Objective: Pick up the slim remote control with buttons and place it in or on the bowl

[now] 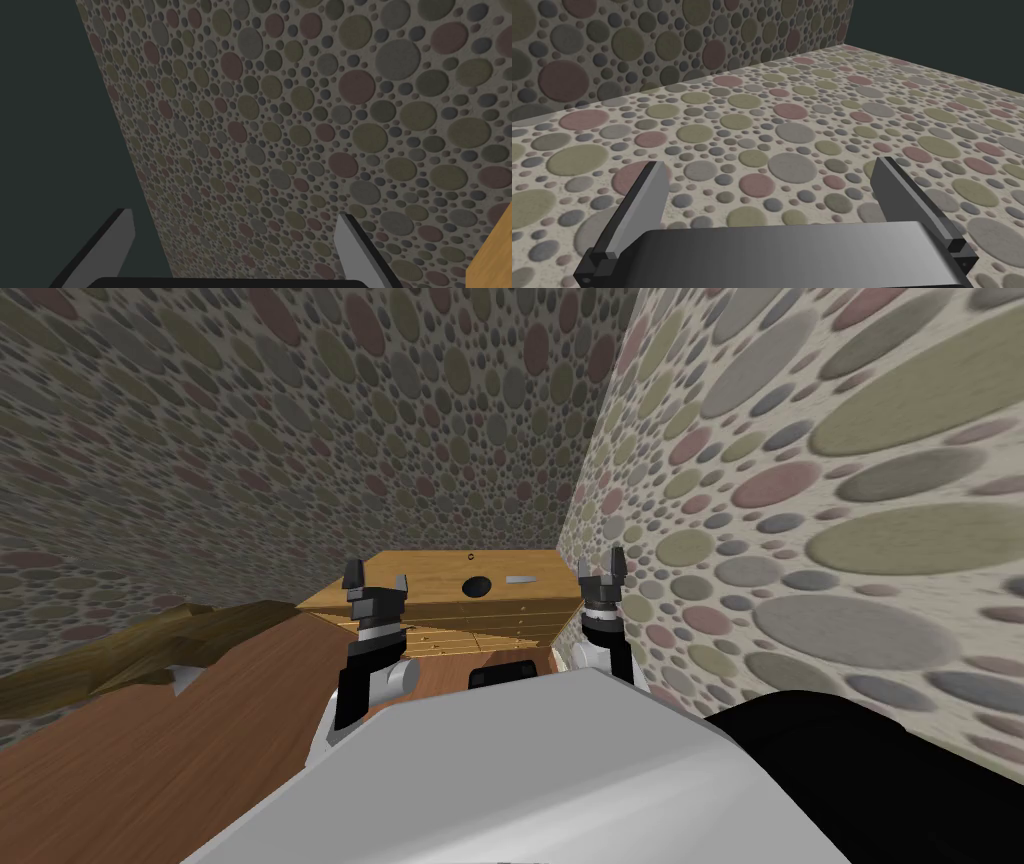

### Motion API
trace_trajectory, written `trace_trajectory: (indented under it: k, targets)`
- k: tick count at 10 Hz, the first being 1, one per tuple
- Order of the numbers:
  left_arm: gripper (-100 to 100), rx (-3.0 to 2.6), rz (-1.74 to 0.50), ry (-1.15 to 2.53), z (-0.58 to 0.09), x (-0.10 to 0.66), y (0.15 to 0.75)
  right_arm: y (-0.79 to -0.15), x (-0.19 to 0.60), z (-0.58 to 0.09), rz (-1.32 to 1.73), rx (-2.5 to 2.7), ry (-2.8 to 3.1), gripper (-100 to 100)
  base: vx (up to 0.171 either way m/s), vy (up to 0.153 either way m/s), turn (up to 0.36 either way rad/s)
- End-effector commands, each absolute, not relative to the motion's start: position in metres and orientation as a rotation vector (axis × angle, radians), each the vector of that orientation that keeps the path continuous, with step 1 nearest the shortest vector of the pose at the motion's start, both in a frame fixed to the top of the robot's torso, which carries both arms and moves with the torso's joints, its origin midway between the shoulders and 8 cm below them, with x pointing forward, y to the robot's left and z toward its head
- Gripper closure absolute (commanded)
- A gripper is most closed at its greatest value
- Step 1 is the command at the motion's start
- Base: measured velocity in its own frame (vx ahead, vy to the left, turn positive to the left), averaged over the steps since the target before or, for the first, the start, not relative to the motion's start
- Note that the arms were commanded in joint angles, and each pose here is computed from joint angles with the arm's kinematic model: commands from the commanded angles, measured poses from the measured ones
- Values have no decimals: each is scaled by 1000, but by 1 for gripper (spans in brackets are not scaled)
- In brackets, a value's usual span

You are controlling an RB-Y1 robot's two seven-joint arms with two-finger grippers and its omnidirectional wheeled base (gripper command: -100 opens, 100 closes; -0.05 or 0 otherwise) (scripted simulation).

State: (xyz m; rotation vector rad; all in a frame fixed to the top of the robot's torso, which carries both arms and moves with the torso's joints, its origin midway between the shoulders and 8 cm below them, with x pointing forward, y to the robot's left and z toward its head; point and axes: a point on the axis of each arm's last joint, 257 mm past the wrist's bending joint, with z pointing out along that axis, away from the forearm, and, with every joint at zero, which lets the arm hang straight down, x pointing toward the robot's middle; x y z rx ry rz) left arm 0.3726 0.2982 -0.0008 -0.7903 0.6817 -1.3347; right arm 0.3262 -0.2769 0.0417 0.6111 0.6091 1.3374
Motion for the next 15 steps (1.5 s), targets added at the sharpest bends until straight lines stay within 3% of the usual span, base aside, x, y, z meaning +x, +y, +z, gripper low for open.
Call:
trace_trajectory:
  k: [1,10,15]
  targets:
    - [0,-790,-1335,682,-1,373,298,-268,324,40,1355,577,634,-100,-62,35,7]
    - [0,-790,-1335,682,-1,373,298,-211,310,3,1450,369,825,-100,-128,69,43]
    - [0,-790,-1335,682,-1,373,298,-193,306,-23,1466,282,945,-100,-60,66,72]
